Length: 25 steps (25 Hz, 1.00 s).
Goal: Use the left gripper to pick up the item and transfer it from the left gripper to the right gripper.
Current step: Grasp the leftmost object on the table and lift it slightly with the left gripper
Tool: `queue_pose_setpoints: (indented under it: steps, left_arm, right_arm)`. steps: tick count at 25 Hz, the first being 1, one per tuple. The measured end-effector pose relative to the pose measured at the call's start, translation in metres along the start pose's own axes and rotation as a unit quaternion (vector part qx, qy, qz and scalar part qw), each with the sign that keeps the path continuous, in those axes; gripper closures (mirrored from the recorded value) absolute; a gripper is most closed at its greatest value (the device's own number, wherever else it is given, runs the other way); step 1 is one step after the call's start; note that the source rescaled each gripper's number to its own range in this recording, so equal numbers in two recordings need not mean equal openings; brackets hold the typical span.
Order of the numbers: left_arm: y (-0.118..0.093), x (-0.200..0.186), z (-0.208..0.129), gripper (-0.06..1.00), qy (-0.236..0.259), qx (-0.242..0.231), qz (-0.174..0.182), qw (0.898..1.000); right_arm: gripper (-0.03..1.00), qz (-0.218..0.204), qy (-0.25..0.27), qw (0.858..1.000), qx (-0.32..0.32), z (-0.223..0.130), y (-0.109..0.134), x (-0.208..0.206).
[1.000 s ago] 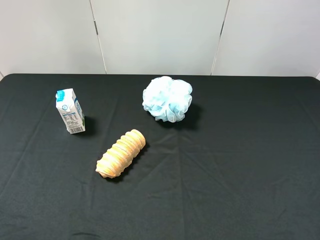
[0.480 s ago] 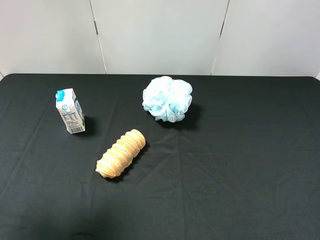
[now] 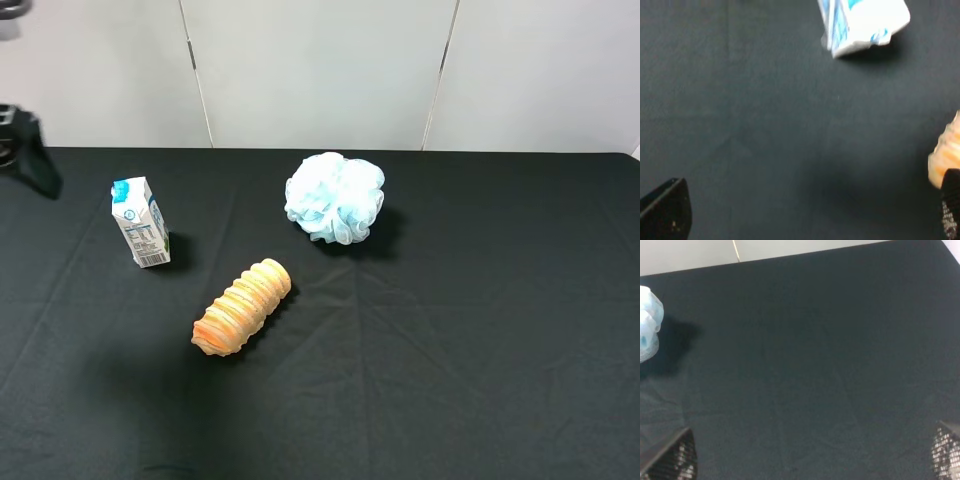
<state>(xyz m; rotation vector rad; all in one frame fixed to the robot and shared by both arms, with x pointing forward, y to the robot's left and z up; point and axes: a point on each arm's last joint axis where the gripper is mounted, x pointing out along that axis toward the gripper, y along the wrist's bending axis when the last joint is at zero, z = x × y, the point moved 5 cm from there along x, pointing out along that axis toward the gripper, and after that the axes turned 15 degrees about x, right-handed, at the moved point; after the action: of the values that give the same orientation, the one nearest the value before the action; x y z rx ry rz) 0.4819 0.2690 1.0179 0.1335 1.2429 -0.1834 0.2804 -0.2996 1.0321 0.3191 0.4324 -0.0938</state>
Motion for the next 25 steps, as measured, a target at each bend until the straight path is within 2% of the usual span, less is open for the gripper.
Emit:
queue_pose_setpoints:
  steps: [8, 16, 25]
  left_arm:
    - [-0.019, 0.048, 0.037, -0.06, 0.033, -0.016, -0.01, 0.999]
    - [-0.036, 0.09, 0.058, -0.06, 0.062, -0.029, -0.014, 0.998]
    - [-0.039, 0.136, 0.079, -0.06, 0.085, -0.053, -0.01, 0.995]
  right_arm:
    - [-0.03, 0.0, 0.0, 1.0, 0.0, 0.0, 0.0, 0.0]
    - [-0.03, 0.0, 0.0, 1.0, 0.0, 0.0, 0.0, 0.0]
    - [-0.03, 0.0, 0.0, 1.0, 0.0, 0.0, 0.0, 0.0]
